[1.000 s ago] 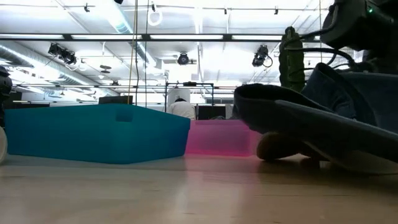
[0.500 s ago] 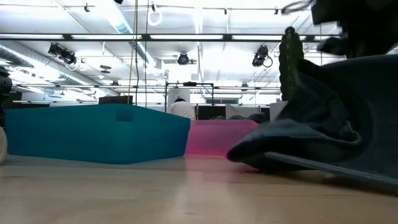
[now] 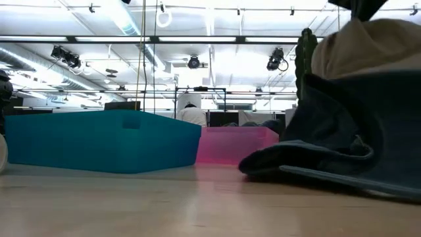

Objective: Pick & Place hat
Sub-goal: Put the right brown cap into the blue bin

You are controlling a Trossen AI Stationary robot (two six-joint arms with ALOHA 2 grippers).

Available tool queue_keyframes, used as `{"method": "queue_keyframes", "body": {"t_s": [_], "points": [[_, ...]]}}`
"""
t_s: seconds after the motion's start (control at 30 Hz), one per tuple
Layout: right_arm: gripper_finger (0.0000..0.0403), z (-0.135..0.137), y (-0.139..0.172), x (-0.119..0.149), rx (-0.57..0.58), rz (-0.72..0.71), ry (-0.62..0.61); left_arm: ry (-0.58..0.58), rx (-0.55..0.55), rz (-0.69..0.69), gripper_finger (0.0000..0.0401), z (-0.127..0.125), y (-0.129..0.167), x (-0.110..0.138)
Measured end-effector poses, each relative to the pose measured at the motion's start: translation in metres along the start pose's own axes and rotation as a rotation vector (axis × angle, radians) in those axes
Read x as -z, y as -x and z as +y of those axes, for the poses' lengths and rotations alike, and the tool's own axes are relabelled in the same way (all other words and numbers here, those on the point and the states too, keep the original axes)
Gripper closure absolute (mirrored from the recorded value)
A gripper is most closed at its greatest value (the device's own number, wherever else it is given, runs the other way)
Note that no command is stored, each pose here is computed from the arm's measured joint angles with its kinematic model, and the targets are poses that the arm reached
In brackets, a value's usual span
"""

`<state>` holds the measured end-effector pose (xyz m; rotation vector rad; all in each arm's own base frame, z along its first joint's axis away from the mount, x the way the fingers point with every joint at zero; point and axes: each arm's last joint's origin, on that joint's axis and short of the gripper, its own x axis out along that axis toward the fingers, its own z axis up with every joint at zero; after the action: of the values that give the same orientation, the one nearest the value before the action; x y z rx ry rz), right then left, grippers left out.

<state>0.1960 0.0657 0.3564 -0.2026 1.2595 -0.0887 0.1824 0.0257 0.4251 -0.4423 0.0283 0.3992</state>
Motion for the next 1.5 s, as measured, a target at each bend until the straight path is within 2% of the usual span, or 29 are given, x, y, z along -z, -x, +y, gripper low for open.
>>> {"method": "queue_keyframes", "body": {"t_s": [0.27, 0.6, 0.83, 0.97, 1.17, 1.37, 1.5], "points": [[0.0403, -0.010, 0.033, -0.005, 0.026, -0.101, -0.023, -0.002, 0.022, 0.012, 0.0282, -0.001, 0.000, 0.000], [0.0403, -0.023, 0.057, -0.021, 0.052, -0.308, -0.050, -0.002, 0.028, 0.017, 0.0282, -0.001, 0.000, 0.001], [0.0403, -0.031, 0.064, -0.037, 0.080, -0.461, 0.028, -0.003, 0.132, 0.059, 0.0282, -0.004, 0.000, 0.001], [0.0403, -0.042, 0.058, -0.054, 0.117, -0.518, -0.007, -0.064, 0.217, 0.068, 0.0275, -0.012, -0.005, 0.003], [0.0403, -0.056, 0.045, -0.073, 0.159, -0.544, -0.071, -0.160, 0.226, 0.082, 0.0220, -0.019, -0.025, 0.013], [0.0403, -0.062, 0.030, -0.090, 0.179, -0.544, -0.105, -0.153, 0.211, 0.037, 0.0142, -0.026, -0.055, 0.020], [0.0403, -0.064, 0.018, -0.102, 0.185, -0.542, -0.117, -0.141, 0.203, 0.062, 0.0100, -0.028, -0.073, 0.031]]}}
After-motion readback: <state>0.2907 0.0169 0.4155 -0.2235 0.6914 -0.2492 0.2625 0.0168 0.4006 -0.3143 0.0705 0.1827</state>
